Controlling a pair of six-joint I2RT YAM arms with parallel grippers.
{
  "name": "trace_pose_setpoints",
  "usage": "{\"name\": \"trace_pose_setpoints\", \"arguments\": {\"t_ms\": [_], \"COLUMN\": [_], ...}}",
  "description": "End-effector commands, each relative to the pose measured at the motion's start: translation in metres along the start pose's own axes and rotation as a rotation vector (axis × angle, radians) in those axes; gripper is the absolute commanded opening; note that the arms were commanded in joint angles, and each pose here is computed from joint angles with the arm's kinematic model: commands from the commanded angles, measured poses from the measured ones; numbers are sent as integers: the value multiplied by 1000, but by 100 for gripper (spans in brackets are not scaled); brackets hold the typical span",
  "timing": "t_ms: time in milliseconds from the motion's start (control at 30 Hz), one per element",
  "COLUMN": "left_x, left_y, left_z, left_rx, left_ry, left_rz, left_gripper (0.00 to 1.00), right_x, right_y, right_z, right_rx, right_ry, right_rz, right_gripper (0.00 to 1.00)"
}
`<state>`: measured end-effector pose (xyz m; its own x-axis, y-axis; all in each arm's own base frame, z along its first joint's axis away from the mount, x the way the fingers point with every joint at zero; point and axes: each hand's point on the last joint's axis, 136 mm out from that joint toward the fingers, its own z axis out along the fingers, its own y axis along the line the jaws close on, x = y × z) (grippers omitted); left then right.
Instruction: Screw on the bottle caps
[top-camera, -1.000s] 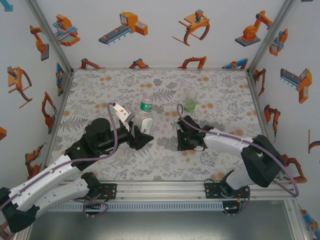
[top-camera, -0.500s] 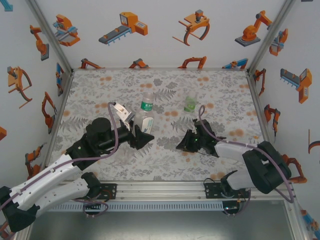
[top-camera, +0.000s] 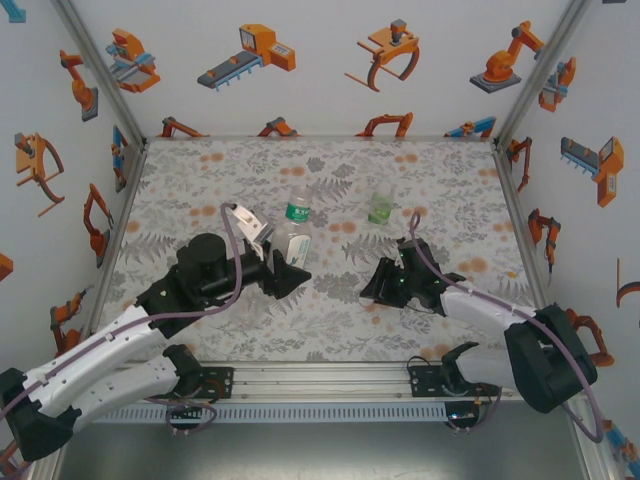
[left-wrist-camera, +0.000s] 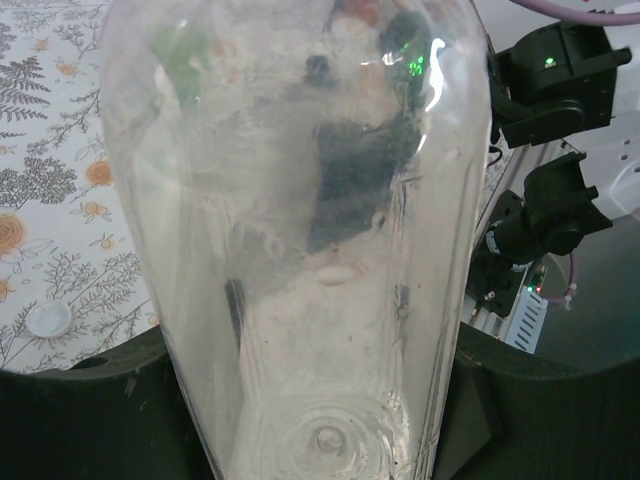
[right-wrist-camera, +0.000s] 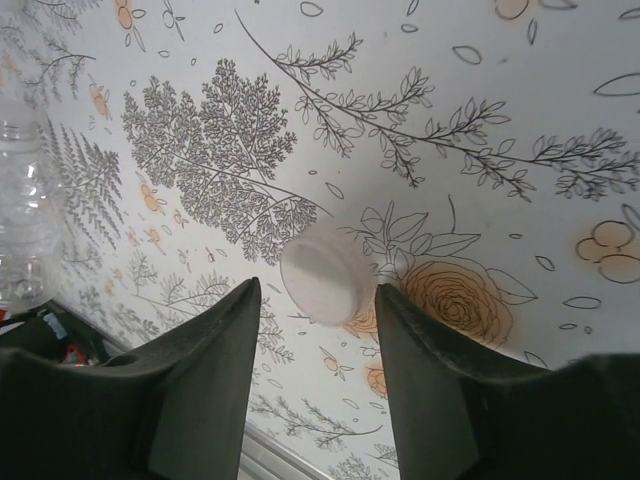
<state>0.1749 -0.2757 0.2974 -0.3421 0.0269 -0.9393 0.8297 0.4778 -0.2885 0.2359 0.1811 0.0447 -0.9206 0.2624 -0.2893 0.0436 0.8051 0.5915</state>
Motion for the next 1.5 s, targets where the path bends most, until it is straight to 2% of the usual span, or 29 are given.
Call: {"name": "trace_pose_setpoints", "arguments": {"t_ms": [0, 300, 667, 1067, 1467], "left_x": [-15, -12, -12, -11, -11], "left_y": [-6, -3, -1, 0, 0], "left_z": [-1, -3, -6, -8, -7], "left_rx": [25, 10, -2, -8, -9], "left_ry": [-44, -44, -48, -50, -49], "left_rz": [1, 1, 2, -2, -4], "left_gripper": [0, 0, 0, 0, 0], "right_x": [-6, -8, -2, 6, 16], "right_y": [2, 16, 33, 32, 26], "right_z": [-6, -6, 11, 22, 31], "right_rx": [69, 255, 422, 407, 397], "right_ry": [-11, 2, 46, 82, 128], "right_rz": [-73, -296, -524, -563, -558], "right_gripper": [51, 58, 58, 58, 53]}}
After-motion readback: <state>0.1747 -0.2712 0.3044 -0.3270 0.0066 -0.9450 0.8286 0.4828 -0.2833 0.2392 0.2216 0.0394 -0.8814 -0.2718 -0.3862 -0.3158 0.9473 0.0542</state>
